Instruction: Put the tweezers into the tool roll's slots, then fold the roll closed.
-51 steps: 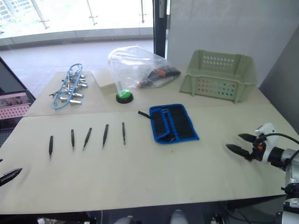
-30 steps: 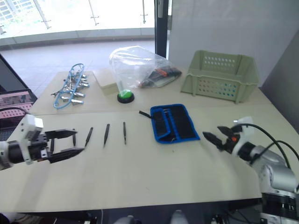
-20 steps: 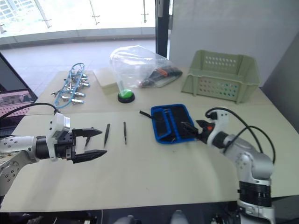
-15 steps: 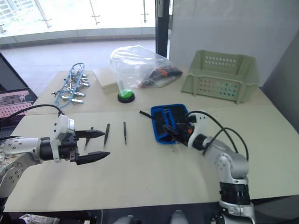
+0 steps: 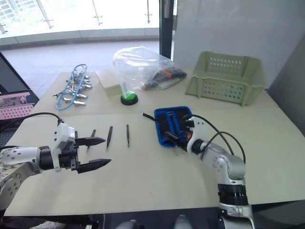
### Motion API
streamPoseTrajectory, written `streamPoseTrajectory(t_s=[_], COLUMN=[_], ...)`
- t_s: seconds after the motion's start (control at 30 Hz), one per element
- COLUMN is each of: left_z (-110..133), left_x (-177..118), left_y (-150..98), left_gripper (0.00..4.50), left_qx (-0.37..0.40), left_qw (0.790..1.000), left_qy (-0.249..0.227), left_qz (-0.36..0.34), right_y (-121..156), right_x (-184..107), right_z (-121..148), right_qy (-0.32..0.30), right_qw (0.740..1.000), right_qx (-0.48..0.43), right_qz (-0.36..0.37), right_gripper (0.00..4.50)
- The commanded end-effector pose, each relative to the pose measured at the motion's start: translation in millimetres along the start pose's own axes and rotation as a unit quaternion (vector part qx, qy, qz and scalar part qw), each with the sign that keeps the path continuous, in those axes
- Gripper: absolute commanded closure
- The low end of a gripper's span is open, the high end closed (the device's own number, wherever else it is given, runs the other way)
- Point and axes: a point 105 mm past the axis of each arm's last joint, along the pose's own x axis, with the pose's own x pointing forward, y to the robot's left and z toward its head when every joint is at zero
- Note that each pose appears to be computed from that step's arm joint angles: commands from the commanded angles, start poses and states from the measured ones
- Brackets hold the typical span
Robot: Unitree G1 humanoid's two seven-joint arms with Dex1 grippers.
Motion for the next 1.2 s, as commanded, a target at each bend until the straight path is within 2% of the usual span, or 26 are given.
streamPoseTrajectory(t_s=[0.03, 0.37, 0.53, 0.8, 0.83, 1.03, 1.2], left_z=[10.4, 10.2, 10.8, 10.9, 11.0, 10.8, 8.8], left_x=[-3.0, -6.9, -8.2, -9.5, -9.8, -10.0, 2.7], left_y=[1.0, 9.0, 10.5, 10.0, 10.1, 9.8, 15.7], left_gripper=[0.00, 0.00, 0.00, 0.00, 0.00, 0.00, 0.00], left_qx=[0.024, 0.027, 0.026, 0.025, 0.025, 0.025, 0.048], left_qw=[0.999, 0.999, 0.999, 0.999, 0.999, 0.999, 0.998], left_qy=[-0.016, -0.014, -0.018, -0.018, -0.019, -0.021, -0.011], left_qz=[0.012, 0.029, 0.034, 0.037, 0.038, 0.040, 0.032], right_y=[7.2, 14.6, 12.1, 13.1, 12.5, 6.1, 22.5], right_x=[1.3, 10.6, 14.3, 16.6, 16.7, 12.3, -1.5], right_z=[2.6, -2.3, -6.6, -7.2, -6.5, 0.7, -1.6], right_qy=[-0.003, 0.001, 0.006, 0.006, 0.005, -0.005, 0.022], right_qw=[1.000, 1.000, 1.000, 0.999, 0.999, 1.000, 0.996], right_qx=[0.005, 0.016, 0.019, 0.030, 0.030, 0.024, -0.030], right_qz=[0.015, 0.023, 0.017, 0.022, 0.022, 0.017, 0.076], right_gripper=[0.04, 0.04, 1.52, 4.32, 4.47, 4.47, 4.47])
